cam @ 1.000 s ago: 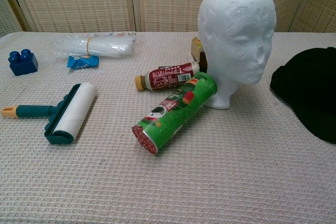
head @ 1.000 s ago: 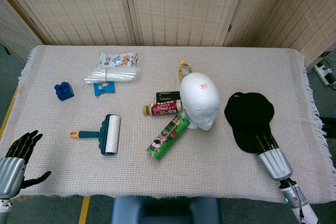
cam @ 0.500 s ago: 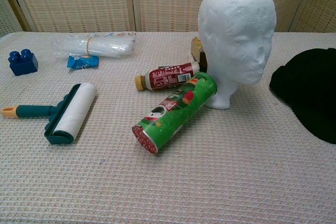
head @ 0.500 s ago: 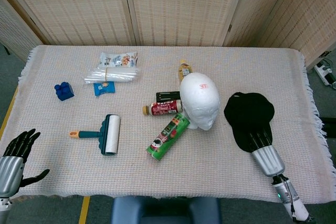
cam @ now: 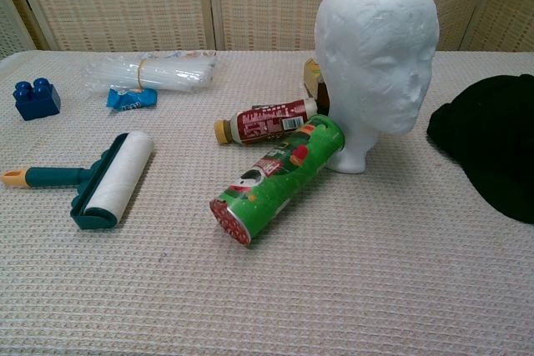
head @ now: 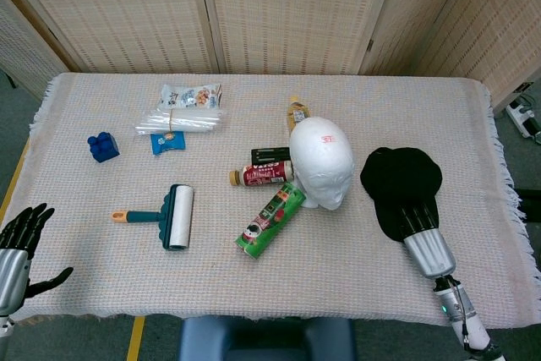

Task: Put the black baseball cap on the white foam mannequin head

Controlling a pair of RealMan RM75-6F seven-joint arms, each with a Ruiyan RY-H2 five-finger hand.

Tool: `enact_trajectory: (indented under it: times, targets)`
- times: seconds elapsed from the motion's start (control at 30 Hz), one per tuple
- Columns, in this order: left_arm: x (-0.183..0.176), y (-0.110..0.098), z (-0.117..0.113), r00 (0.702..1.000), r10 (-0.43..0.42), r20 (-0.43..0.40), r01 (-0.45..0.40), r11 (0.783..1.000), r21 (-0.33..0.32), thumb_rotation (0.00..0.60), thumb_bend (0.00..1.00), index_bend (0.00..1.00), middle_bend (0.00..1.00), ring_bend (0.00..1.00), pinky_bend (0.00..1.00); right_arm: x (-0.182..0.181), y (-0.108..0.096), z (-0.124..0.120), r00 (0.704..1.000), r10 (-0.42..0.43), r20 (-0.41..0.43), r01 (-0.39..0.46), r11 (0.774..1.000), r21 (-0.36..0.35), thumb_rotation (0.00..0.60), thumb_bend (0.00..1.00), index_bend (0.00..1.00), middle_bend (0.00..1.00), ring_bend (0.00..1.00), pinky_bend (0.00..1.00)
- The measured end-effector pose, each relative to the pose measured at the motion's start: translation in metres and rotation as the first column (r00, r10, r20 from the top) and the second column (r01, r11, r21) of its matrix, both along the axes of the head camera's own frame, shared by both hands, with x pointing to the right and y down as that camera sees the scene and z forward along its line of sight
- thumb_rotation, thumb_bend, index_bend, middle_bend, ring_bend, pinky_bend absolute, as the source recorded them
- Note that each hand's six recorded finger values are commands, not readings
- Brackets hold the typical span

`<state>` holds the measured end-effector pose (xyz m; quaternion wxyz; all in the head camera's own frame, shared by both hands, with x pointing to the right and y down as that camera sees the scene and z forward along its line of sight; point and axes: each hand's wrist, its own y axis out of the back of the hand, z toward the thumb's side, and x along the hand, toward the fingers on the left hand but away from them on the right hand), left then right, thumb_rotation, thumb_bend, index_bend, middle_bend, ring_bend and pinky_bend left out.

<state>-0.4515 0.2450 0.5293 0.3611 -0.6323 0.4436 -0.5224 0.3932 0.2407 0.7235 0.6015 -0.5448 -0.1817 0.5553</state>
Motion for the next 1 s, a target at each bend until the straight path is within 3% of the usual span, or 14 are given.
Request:
enact_trajectory:
  times: [0.33, 0.57, 0.77, 1.0]
  targets:
    - [-0.003, -0.002, -0.005, 1.000, -0.009, 0.008, 0.009, 0.999, 0.032, 0.600, 0.13, 0.10, 0.11, 0.01, 0.17, -0.004, -0.010, -0.004, 0.998, 0.032, 0.055, -0.034, 0.999, 0.028, 0.600, 0.53, 0.51, 0.00, 0.00, 0.00]
    - [-0.006, -0.002, -0.008, 1.000, -0.018, 0.024, 0.017, 0.999, 0.043, 0.600, 0.13, 0.10, 0.11, 0.01, 0.17, -0.007, -0.018, -0.013, 0.991, 0.053, 0.126, -0.062, 0.996, 0.067, 0.600, 0.52, 0.68, 0.09, 0.00, 0.00]
    - [-0.007, -0.002, -0.010, 0.999, -0.021, 0.029, 0.020, 0.999, 0.050, 0.600, 0.13, 0.10, 0.10, 0.01, 0.17, -0.008, -0.024, -0.021, 0.982, 0.073, 0.176, -0.092, 0.990, 0.103, 0.600, 0.41, 0.80, 0.20, 0.00, 0.00]
    - [-0.006, -0.002, -0.009, 1.000, -0.017, 0.022, 0.016, 0.999, 0.047, 0.600, 0.13, 0.09, 0.10, 0.01, 0.17, -0.009, -0.040, -0.052, 0.949, 0.076, 0.307, -0.154, 0.959, 0.237, 0.600, 0.39, 0.87, 0.26, 0.00, 0.00]
